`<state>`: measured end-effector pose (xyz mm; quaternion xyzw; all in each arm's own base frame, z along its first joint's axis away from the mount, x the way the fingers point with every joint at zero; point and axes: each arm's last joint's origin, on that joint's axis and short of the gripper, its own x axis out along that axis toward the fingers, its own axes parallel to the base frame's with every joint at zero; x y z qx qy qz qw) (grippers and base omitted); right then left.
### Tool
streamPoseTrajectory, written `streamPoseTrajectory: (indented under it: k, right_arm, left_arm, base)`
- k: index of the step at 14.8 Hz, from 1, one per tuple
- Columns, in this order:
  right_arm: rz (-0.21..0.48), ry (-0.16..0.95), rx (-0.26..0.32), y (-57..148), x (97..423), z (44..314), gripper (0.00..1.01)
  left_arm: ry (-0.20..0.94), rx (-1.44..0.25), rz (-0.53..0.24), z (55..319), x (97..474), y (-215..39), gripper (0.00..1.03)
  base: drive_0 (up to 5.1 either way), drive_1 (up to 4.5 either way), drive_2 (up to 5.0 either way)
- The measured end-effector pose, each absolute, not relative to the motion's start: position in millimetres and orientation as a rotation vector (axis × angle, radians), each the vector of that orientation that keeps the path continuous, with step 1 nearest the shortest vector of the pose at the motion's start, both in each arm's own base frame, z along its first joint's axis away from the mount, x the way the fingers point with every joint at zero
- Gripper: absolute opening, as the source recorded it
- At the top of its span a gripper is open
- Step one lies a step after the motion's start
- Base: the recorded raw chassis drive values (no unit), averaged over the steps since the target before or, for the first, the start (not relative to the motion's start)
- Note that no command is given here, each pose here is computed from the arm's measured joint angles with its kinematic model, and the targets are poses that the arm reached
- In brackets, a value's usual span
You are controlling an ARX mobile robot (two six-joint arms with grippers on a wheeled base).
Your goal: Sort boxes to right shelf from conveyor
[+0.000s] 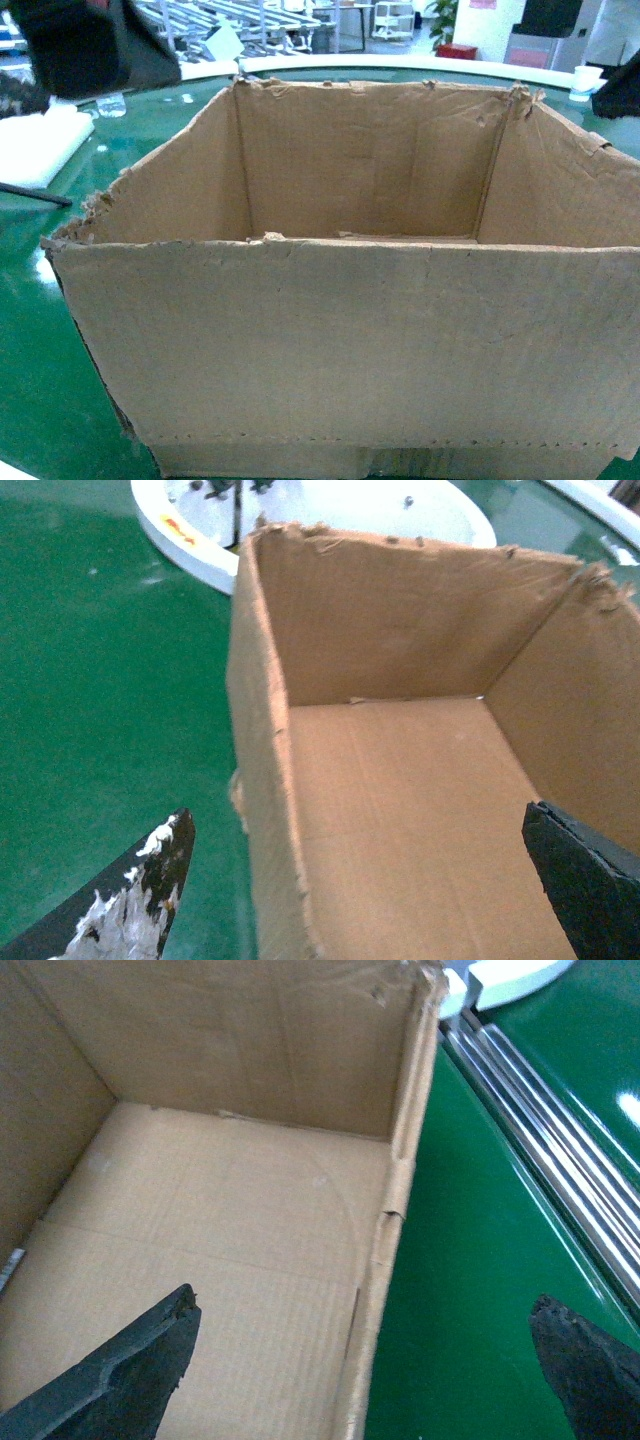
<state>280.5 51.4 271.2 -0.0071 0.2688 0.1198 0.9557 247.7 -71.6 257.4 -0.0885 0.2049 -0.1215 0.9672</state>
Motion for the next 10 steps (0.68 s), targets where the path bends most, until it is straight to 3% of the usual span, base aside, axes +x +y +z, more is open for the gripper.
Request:
streamPoseTrajectory:
  k: [2, 10]
  right_arm:
    - [0.186, 0.649, -0.013, 43.5, 294.3, 253.9, 0.98]
    - [0.195, 0.725, -0.027, 41.9, 303.9, 242.1, 0.98]
  left_arm:
    - [0.370, -0.186, -0.278, 276.1, 259.1, -81.8, 0.98]
    - [0.618, -0.229, -0.247, 239.2, 281.9, -99.6, 0.98]
  base:
    - [0.0, 0.00, 0.0]
    - [0.0, 0.00, 0.0]
